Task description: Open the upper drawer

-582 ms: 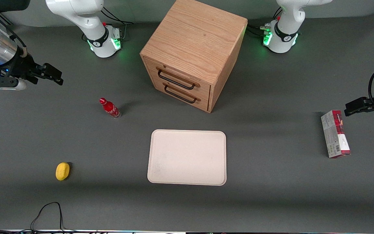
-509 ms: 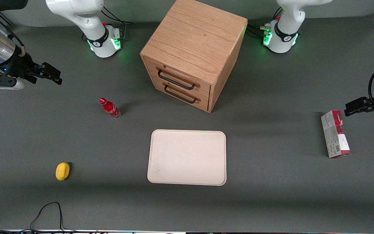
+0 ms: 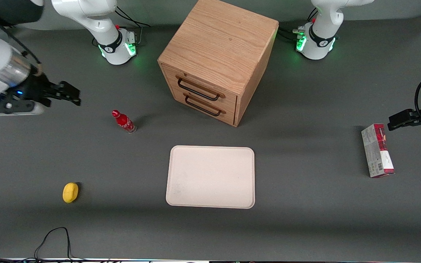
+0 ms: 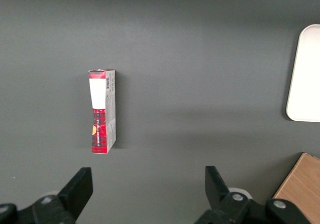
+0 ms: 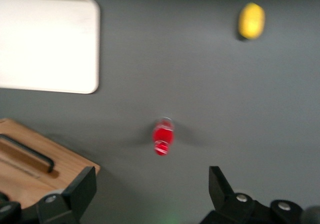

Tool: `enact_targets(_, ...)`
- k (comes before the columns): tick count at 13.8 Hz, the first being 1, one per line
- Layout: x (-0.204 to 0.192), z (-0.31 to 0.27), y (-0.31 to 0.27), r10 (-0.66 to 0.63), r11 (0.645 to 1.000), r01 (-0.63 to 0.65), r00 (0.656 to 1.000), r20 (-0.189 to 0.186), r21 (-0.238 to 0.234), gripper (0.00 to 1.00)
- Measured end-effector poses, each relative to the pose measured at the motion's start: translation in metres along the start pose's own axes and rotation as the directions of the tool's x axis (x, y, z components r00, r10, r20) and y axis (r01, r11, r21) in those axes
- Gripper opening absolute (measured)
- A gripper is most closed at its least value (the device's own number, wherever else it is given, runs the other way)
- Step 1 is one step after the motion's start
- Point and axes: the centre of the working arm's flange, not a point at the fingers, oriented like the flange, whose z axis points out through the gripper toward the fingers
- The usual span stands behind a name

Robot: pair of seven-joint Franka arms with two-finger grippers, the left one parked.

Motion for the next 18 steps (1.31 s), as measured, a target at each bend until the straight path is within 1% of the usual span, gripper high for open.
enact_targets(1, 0.005, 0.006, -0.040, -0.077, 0.997, 0.076, 0.997, 0.008, 0.012, 1.00)
enact_targets(2, 0.005, 0.014, -0.079, -0.167, 0.986, 0.166, 0.986, 0.020, 0.027, 1.00)
enact_targets(3, -0.001, 0.020, -0.114, -0.267, 0.963, 0.266, 0.963, 0.028, 0.043, 1.00)
enact_targets(5, -0.024, 0.022, -0.181, -0.426, 0.903, 0.423, 0.904, 0.027, 0.076, 1.00)
enact_targets(6, -0.039, 0.023, -0.213, -0.493, 0.867, 0.489, 0.869, 0.028, 0.095, 1.00)
enact_targets(8, -0.066, 0.031, -0.261, -0.593, 0.801, 0.583, 0.804, 0.043, 0.134, 1.00)
enact_targets(9, -0.074, 0.041, -0.277, -0.628, 0.774, 0.614, 0.776, 0.060, 0.158, 1.00)
enact_targets(10, -0.074, 0.053, -0.286, -0.651, 0.754, 0.631, 0.756, 0.075, 0.182, 1.00)
enact_targets(11, -0.069, 0.067, -0.290, -0.676, 0.730, 0.651, 0.732, 0.081, 0.208, 1.00)
enact_targets(13, -0.051, 0.100, -0.292, -0.740, 0.661, 0.704, 0.669, 0.071, 0.262, 1.00)
enact_targets(14, -0.044, 0.118, -0.292, -0.763, 0.631, 0.722, 0.643, 0.064, 0.284, 1.00)
enact_targets(16, -0.033, 0.148, -0.293, -0.783, 0.603, 0.735, 0.620, 0.053, 0.311, 1.00)
enact_targets(18, -0.029, 0.170, -0.295, -0.792, 0.590, 0.745, 0.609, 0.045, 0.311, 1.00)
